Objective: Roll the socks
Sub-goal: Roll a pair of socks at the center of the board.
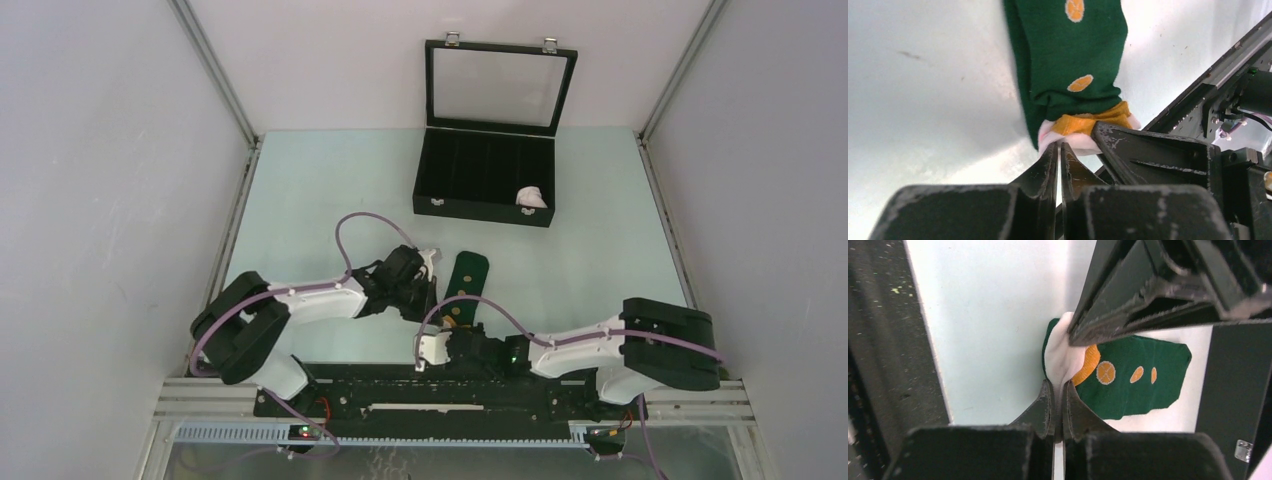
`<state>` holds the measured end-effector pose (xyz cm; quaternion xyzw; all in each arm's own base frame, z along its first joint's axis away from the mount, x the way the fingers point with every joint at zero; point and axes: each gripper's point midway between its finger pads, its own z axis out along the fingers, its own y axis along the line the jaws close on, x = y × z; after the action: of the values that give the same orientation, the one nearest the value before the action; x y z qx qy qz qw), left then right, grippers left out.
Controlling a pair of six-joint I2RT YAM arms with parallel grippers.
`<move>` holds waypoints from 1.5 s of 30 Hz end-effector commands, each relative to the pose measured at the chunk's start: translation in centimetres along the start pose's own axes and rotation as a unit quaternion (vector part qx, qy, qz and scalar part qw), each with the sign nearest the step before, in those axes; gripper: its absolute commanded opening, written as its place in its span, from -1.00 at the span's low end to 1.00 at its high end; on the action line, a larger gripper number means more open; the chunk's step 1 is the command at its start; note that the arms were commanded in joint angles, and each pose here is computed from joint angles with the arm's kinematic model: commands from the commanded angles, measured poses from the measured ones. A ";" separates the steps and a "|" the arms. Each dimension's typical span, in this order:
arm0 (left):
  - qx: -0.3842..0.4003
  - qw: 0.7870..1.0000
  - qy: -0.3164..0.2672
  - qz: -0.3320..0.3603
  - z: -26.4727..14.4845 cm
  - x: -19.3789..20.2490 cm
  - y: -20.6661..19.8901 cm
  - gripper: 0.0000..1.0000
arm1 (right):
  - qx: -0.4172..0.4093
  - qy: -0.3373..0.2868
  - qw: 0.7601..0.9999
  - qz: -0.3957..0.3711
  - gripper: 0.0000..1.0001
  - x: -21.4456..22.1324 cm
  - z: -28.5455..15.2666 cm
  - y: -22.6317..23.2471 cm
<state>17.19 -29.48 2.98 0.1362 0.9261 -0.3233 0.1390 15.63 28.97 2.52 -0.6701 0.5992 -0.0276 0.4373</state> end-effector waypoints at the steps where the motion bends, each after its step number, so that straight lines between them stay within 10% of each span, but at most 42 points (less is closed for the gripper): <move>1: -0.036 0.998 -0.042 0.006 -1.9 -0.9 1.4 -0.79 | -0.064 -0.021 0.996 0.052 -1.00 -1.5 -1.2 1.1; 12: -0.065 0.988 -0.139 -0.025 -6.9 -3.4 2.8 -0.60 | -0.161 -0.079 0.967 0.179 -1.00 -4.7 -2.6 2.6; 22: -0.026 0.991 -0.128 -0.006 -7.7 -2.4 1.5 -0.62 | -0.232 -0.078 0.894 0.374 -1.00 -4.5 -1.8 0.3; 45: 0.070 0.994 -0.066 0.045 -5.1 -1.7 -4.2 -0.66 | -0.355 0.023 0.601 0.716 -1.00 0.8 0.2 -1.0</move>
<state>15.05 -27.26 6.88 0.1459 0.9071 -0.3533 0.1761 16.27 29.02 3.01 -0.1988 0.8449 0.4908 0.0760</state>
